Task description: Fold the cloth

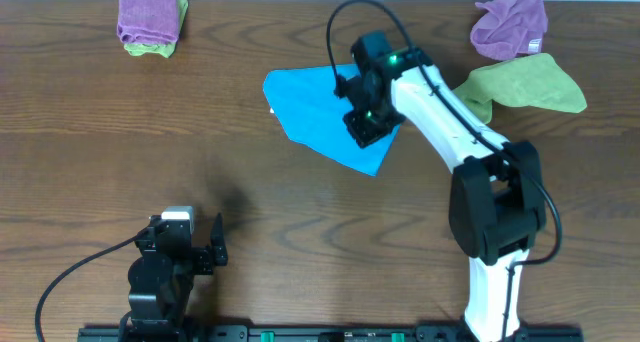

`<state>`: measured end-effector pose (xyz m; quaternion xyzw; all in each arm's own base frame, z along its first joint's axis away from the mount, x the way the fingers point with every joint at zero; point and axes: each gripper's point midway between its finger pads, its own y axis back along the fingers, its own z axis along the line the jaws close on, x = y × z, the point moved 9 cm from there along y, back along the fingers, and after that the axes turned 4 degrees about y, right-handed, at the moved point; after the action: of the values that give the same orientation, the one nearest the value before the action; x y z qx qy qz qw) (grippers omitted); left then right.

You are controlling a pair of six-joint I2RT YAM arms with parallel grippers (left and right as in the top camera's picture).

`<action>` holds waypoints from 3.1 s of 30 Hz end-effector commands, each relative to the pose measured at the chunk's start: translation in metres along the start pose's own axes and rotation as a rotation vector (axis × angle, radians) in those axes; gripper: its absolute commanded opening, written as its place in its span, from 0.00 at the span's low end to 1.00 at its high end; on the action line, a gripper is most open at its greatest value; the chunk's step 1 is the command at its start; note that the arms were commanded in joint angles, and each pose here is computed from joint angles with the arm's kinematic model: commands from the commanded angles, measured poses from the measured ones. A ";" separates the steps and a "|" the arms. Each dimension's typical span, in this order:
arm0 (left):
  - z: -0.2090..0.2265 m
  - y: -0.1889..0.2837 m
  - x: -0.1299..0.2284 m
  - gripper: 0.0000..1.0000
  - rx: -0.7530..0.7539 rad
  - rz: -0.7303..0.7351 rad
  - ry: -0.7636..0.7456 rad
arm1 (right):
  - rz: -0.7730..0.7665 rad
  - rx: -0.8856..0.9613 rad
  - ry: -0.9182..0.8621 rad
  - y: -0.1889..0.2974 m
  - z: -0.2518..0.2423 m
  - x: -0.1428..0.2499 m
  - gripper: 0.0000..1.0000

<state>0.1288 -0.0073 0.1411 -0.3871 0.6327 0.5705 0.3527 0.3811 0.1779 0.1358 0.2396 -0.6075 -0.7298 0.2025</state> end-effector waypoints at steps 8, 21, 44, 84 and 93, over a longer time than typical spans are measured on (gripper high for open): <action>0.002 -0.002 0.003 0.95 -0.012 0.002 0.010 | -0.028 -0.007 0.024 -0.037 0.001 0.009 0.02; 0.002 -0.002 0.003 0.95 -0.012 0.002 0.010 | 0.152 -0.044 -0.078 -0.058 0.007 0.049 0.02; 0.002 -0.002 0.003 0.95 -0.012 0.002 0.010 | -0.021 0.048 -0.007 0.003 0.018 0.038 0.24; 0.002 -0.002 0.003 0.95 -0.012 0.002 0.010 | -0.030 0.145 0.155 -0.038 0.028 0.046 0.22; 0.002 -0.002 0.003 0.95 -0.012 0.003 0.010 | -0.004 0.139 0.181 -0.045 0.028 0.049 0.51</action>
<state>0.1288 -0.0073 0.1412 -0.3872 0.6326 0.5704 0.3528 0.3234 0.1761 0.0961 0.3161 -0.6366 -0.6654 0.2281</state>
